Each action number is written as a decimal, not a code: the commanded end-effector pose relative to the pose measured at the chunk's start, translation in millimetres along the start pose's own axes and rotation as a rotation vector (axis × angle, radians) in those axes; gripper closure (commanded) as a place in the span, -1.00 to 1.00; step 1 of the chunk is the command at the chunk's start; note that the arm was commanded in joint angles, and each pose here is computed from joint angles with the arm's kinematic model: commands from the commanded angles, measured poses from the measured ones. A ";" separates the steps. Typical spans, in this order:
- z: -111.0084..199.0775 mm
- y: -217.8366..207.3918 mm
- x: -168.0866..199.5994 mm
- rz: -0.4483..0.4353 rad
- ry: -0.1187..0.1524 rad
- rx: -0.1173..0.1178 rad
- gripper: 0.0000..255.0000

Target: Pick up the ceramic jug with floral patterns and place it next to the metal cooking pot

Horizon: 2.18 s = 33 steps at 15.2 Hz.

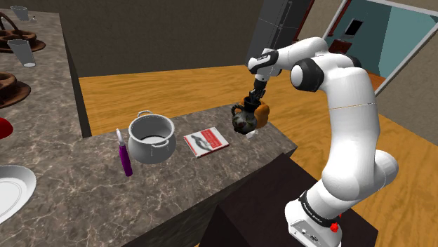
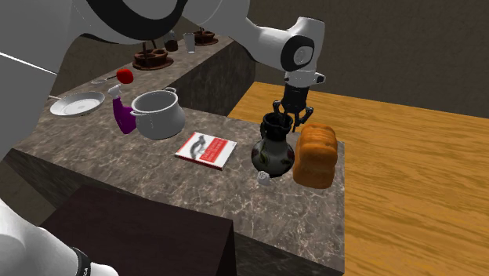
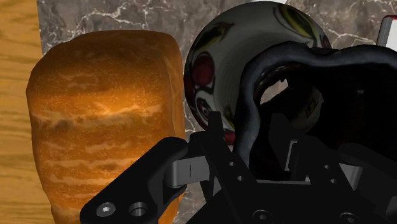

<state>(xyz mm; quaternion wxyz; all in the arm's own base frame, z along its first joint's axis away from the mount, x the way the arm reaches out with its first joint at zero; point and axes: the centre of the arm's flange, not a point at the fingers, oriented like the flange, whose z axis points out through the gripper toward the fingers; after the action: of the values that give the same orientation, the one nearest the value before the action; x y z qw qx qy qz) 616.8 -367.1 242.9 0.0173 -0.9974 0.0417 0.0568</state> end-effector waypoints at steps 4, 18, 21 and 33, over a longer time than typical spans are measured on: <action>-15.4 -0.7 -1.7 0.000 0.000 0.000 1.00; -88.8 -2.9 -10.2 0.000 0.000 0.000 1.00; -104.6 -3.4 -12.0 0.000 0.000 0.000 1.00; -167.5 -5.2 -19.3 0.000 0.000 0.000 1.00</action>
<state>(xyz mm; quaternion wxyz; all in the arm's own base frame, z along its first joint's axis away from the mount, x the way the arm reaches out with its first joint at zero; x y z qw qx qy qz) 617.8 -366.2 402.8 0.0180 -0.9973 0.0415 0.0582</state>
